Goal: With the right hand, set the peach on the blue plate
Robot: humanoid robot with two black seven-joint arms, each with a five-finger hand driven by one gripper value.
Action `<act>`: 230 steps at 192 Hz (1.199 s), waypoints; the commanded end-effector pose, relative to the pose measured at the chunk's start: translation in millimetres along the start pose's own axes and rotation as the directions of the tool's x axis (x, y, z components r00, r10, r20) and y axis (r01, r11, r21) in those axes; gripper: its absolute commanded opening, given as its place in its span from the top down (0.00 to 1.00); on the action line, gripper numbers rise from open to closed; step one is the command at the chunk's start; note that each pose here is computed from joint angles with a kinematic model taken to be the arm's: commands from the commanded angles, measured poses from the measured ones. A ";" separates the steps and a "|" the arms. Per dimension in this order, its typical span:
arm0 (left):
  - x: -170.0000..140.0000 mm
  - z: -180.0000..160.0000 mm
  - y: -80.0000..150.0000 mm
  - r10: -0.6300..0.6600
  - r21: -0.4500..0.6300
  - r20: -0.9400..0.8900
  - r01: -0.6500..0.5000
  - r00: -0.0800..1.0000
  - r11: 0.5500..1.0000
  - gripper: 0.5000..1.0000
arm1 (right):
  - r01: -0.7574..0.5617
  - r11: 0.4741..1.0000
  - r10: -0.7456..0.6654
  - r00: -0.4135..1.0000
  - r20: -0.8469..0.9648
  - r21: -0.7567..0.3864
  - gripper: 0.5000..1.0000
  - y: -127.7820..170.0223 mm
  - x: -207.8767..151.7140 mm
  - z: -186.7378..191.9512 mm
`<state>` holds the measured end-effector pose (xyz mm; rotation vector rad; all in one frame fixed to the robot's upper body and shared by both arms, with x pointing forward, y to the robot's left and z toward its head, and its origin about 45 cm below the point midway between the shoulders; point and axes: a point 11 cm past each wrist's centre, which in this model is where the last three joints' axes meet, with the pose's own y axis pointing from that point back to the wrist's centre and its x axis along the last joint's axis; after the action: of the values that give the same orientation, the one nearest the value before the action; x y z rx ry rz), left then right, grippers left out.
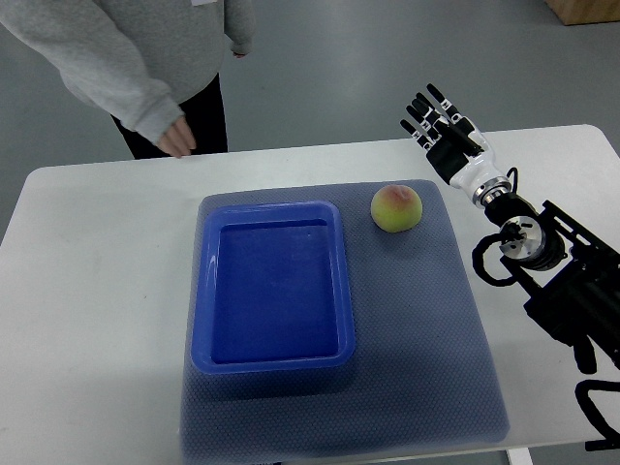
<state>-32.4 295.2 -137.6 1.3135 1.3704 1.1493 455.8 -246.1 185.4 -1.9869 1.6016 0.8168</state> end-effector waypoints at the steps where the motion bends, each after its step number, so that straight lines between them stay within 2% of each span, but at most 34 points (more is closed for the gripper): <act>1: 0.0 0.0 0.0 0.000 0.000 0.000 0.000 1.000 1.000 0.00 | -0.002 1.000 0.002 1.000 -0.001 -0.002 0.14 0.7 1.0 0.7; 105: -1.6 0.0 0.0 -0.008 0.000 0.000 0.008 1.000 1.000 0.00 | 0.009 1.000 -0.010 0.999 -0.031 -0.009 0.14 -1.9 -3.7 -2.1; 122: -2.3 0.2 0.0 -0.014 0.000 -0.001 0.014 1.000 1.000 0.00 | 0.026 0.999 -0.029 0.991 -0.128 -0.023 0.14 -4.1 -3.1 -16.6; 137: -2.3 0.2 0.0 -0.014 0.000 -0.001 0.014 1.000 1.000 0.00 | 0.074 0.993 -0.097 0.956 -0.279 -0.091 0.14 -7.1 -12.2 -13.4; 153: -2.5 0.2 0.1 -0.016 0.000 -0.001 0.016 1.000 1.000 0.00 | 0.101 0.976 -0.189 0.829 -0.526 -0.191 0.14 -10.9 -18.3 -20.3; 163: -3.2 0.0 0.0 -0.019 0.000 0.001 0.019 1.000 1.000 0.00 | 0.102 0.956 -0.268 0.687 -0.676 -0.275 0.14 -13.1 -22.3 -22.1; 171: -4.8 0.9 0.2 -0.023 -0.002 0.002 0.023 1.000 1.000 0.00 | 0.104 0.940 -0.323 0.580 -0.747 -0.326 0.14 -16.7 -29.3 -24.1; 180: -4.8 0.9 0.2 -0.023 -0.002 0.002 0.023 1.000 1.000 0.00 | 0.104 0.940 -0.323 0.580 -0.748 -0.326 0.14 -16.7 -29.3 -24.1; 181: -7.4 0.9 0.3 -0.031 -0.002 0.004 0.031 1.000 1.000 0.00 | 0.099 0.917 -0.390 0.436 -0.811 -0.387 0.14 -21.2 -38.3 -28.0; 189: -8.5 0.9 0.3 -0.034 -0.002 0.005 0.034 0.999 0.999 0.00 | 0.085 0.895 -0.442 0.315 -0.840 -0.439 0.14 -23.6 -43.6 -31.6; 199: -8.5 0.9 0.3 -0.034 -0.002 0.005 0.034 0.999 0.999 0.00 | 0.085 0.895 -0.442 0.314 -0.840 -0.439 0.14 -23.6 -43.6 -31.6; 200: -10.0 0.9 0.4 -0.038 -0.002 0.007 0.038 0.999 0.999 0.00 | 0.049 0.863 -0.504 0.159 -0.849 -0.503 0.14 -25.1 -47.4 -37.5; 202: -10.6 0.9 0.4 -0.039 -0.002 0.007 0.039 0.999 0.999 0.00 | 0.040 0.855 -0.518 0.124 -0.846 -0.517 0.14 -25.6 -48.6 -38.7; 210: -13.2 0.8 0.5 -0.047 -0.001 0.009 0.047 0.999 0.999 0.00 | 0.006 0.825 -0.566 0.014 -0.825 -0.566 0.14 -27.4 -54.4 -43.5; 219: -13.2 0.8 0.5 -0.047 -0.001 0.009 0.047 0.999 0.999 0.00 | 0.006 0.825 -0.566 0.014 -0.824 -0.566 0.14 -27.4 -54.4 -43.5; 220: -14.8 0.8 0.6 -0.051 -0.001 0.010 0.051 0.999 0.999 0.00 | -0.038 0.789 -0.613 -0.104 -0.783 -0.613 0.14 -30.7 -64.3 -47.8; 230: -14.9 0.8 0.6 -0.053 -0.001 0.012 0.053 0.999 0.999 0.00 | -0.084 0.764 -0.643 -0.196 -0.741 -0.640 0.14 -33.0 -70.8 -50.3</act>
<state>-30.9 282.5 -137.2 1.2778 1.3865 1.1130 481.3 -228.3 252.6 -3.4209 1.3674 -0.7792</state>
